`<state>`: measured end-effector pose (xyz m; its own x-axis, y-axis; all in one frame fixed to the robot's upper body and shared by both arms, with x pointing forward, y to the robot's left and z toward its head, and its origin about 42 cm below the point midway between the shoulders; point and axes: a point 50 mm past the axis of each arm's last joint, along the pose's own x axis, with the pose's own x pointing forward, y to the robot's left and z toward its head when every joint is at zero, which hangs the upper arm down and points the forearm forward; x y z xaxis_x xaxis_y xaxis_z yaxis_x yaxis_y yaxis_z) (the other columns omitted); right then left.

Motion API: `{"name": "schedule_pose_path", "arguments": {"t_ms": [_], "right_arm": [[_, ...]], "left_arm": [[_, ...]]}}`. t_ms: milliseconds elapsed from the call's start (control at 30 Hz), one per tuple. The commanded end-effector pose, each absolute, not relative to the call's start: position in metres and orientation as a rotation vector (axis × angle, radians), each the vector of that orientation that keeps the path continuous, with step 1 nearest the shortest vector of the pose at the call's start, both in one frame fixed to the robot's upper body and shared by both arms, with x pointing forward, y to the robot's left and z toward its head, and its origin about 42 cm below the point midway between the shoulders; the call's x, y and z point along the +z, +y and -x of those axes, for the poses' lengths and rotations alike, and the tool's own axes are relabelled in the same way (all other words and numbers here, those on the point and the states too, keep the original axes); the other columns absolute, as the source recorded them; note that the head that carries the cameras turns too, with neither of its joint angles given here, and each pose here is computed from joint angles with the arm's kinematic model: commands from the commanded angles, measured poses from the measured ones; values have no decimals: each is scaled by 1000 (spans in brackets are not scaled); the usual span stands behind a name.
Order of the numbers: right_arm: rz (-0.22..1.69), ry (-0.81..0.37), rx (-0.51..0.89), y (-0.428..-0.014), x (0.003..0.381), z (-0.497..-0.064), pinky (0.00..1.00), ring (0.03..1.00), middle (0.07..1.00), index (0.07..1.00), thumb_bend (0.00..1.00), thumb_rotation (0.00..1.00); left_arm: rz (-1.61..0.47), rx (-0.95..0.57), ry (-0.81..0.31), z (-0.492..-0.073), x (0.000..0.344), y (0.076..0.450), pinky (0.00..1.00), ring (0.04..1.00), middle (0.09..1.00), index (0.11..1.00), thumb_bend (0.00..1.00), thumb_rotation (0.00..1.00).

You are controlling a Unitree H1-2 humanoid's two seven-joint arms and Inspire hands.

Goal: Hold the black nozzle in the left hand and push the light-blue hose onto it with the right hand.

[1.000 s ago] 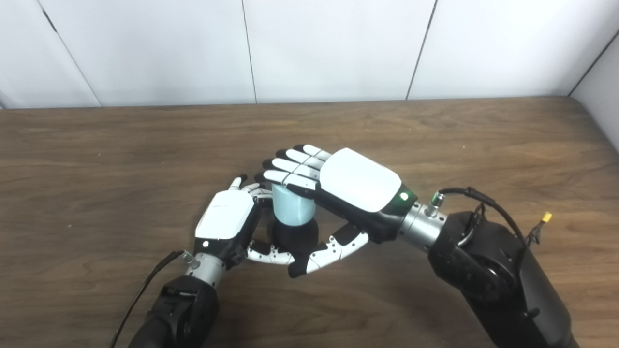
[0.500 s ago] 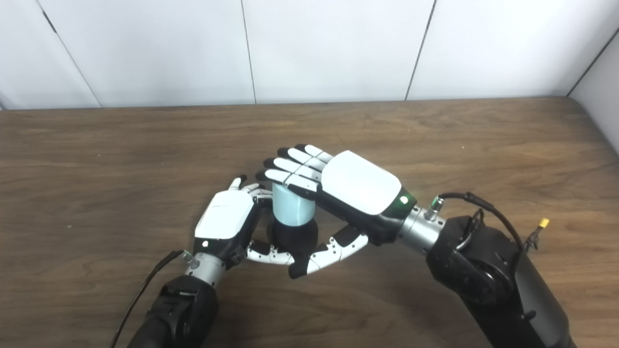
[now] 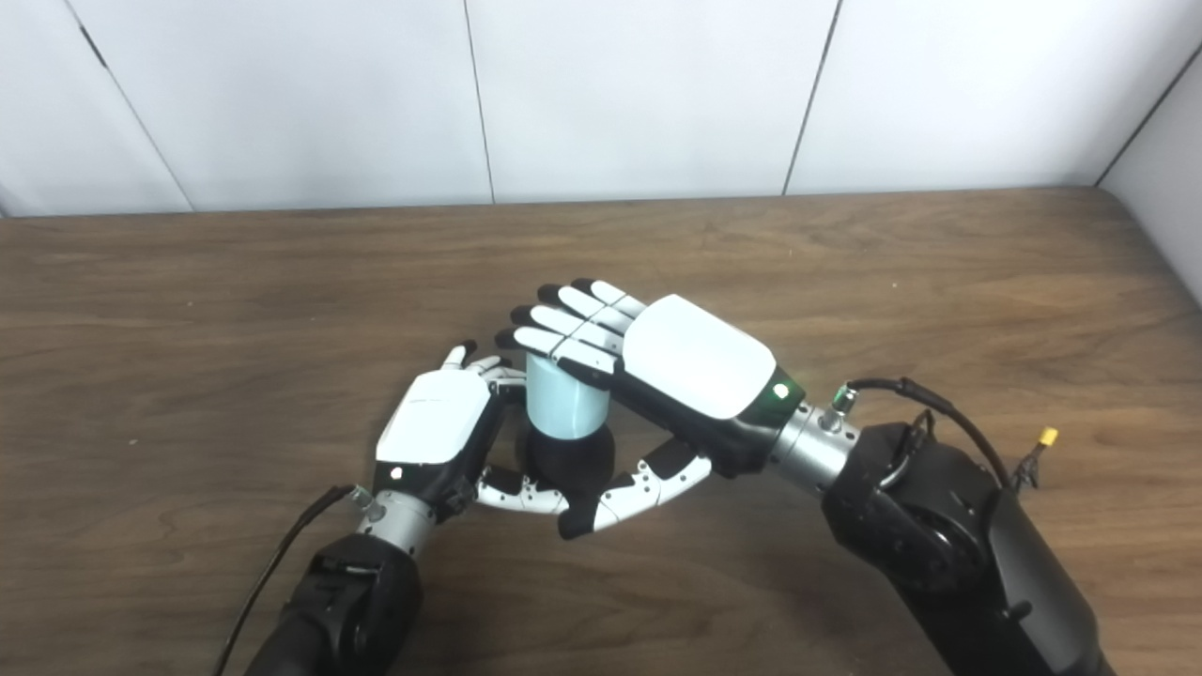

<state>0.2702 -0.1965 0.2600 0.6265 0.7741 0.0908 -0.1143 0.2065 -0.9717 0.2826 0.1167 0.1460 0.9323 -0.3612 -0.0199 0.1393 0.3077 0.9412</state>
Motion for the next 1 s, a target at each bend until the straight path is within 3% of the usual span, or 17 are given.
{"name": "schedule_pose_path", "arguments": {"t_ms": [0, 833, 967], "right_arm": [[1277, -446, 861, -205, 218, -264, 993, 960, 938, 929, 622, 932], [1320, -458, 893, -207, 233, -270, 915, 848, 821, 815, 644, 930], [1305, -474, 857, -206, 236, -272, 908, 866, 841, 838, 646, 919]], "left_arm": [[-1200, -371, -205, -279, 147, 111, 1000, 879, 753, 480, 523, 54], [-1196, -373, -208, -278, 145, 108, 1000, 876, 747, 480, 523, 54], [-1198, -368, -206, -278, 146, 108, 1000, 878, 750, 480, 523, 54]]}}
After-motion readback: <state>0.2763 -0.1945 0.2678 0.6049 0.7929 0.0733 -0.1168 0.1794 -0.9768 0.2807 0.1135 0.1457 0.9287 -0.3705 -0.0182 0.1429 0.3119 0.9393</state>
